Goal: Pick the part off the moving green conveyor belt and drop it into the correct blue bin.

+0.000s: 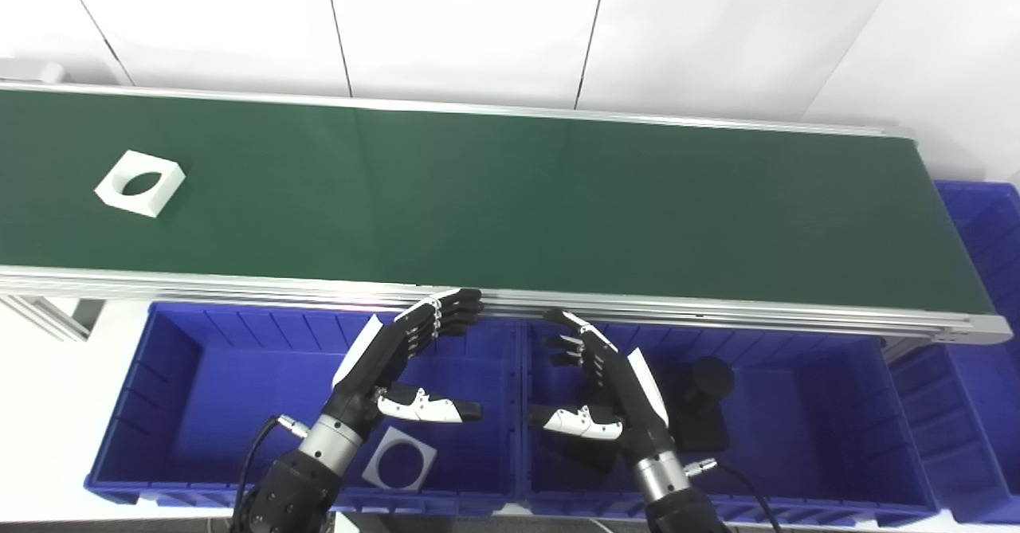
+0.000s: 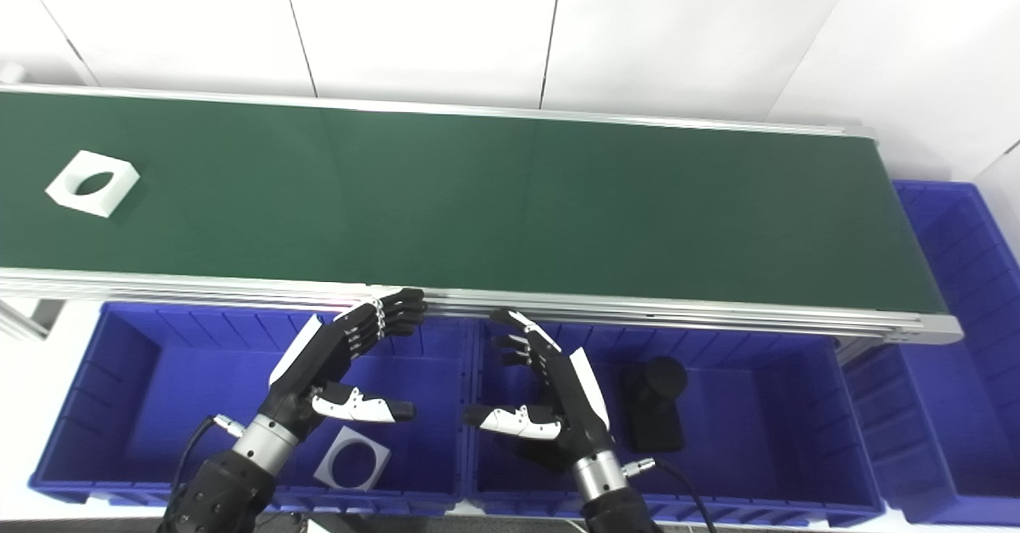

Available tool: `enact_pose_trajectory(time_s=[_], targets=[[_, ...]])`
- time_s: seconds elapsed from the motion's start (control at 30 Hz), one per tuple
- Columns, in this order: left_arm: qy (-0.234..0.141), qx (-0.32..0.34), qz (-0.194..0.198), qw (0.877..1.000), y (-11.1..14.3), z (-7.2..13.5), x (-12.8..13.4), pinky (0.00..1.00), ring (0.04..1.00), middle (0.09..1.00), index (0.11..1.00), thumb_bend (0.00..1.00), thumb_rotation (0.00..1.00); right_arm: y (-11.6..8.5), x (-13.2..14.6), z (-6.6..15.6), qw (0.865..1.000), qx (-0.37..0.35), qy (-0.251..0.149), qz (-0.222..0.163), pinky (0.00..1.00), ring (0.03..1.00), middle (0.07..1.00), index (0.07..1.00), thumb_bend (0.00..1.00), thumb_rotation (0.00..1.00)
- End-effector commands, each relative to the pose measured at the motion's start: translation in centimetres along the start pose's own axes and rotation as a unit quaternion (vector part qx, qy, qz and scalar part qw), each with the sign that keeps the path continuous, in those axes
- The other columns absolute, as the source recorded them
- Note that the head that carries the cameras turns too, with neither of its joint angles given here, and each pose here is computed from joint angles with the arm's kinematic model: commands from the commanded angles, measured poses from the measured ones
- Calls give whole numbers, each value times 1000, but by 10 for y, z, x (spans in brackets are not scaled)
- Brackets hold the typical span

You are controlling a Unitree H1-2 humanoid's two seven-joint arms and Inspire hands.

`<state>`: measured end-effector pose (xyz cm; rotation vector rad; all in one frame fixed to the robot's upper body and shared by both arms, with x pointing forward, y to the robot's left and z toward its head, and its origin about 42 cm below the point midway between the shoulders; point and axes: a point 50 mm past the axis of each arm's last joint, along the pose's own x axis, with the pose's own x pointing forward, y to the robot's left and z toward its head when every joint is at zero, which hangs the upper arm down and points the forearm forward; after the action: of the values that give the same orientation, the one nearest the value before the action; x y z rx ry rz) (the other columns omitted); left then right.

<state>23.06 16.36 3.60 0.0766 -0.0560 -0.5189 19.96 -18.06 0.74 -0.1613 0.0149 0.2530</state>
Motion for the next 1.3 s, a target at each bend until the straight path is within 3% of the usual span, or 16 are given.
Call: enact_pose_trajectory(time_s=[0.0, 1.27], targets=[[-34, 2, 1, 999, 4, 11, 9, 785, 791, 810, 814, 968, 253, -2, 7, 13, 999, 0, -47, -7, 708, 787, 905, 830, 959, 403], [-33, 4, -4, 999, 5, 8, 8, 786, 792, 811, 819, 963, 257, 1, 9, 12, 999, -2, -46, -8, 706, 787, 905, 828, 964, 424]])
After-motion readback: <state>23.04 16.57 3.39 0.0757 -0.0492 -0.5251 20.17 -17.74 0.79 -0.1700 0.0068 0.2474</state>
